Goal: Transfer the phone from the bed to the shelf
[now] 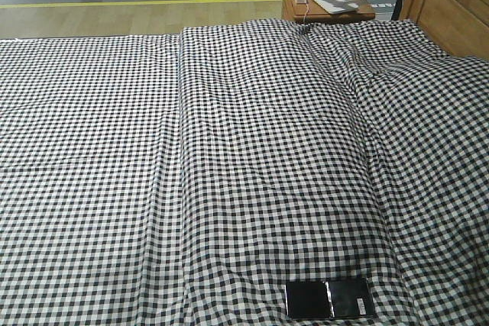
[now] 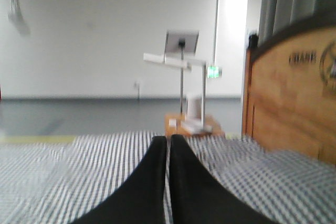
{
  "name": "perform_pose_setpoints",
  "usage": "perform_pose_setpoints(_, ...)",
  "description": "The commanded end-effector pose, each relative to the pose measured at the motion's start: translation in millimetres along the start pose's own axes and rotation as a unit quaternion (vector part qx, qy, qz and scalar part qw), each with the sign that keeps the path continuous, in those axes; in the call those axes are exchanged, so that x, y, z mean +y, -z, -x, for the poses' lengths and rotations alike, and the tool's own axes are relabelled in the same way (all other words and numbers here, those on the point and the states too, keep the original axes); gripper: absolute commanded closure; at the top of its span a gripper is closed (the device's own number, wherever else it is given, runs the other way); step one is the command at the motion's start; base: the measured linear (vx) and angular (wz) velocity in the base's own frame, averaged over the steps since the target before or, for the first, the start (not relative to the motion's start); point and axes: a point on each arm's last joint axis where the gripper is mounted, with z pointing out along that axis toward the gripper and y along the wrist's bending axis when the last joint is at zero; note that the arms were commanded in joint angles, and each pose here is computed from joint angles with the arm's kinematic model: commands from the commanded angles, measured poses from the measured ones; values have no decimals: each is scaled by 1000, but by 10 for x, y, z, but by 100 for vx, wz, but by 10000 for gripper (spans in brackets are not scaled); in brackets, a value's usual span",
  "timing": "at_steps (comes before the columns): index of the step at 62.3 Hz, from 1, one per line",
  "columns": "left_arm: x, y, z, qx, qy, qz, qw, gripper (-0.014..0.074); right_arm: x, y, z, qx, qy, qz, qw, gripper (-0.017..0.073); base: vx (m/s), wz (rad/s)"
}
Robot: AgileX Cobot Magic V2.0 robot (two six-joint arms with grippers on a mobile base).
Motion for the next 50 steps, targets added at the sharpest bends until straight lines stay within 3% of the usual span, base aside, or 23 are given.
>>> perform_pose_setpoints(1, 5, 20, 153, -53, 10, 2, 999, 592, -8, 30, 196, -105, 3, -5, 994, 564, 0, 0)
perform_pose_setpoints(15, 5, 20, 153, -53, 10, 2, 999, 592, -21, 99, 761, -191, 3, -8, 981, 564, 0, 0)
perform_pose_setpoints(25, 5, 20, 153, -53, 10, 2, 999, 592, -32, 133, 1251, -207, 3, -8, 978, 564, 0, 0)
perform_pose_setpoints(39, 5, 20, 153, -53, 10, 2, 999, 592, -44, -47, 1846, -166, 3, -6, 986, 564, 0, 0)
perform_pose_setpoints(50, 5, 20, 153, -53, 10, 2, 999, 592, -48, -388, 2049, -63, 3, -2, 998, 564, 0, 0)
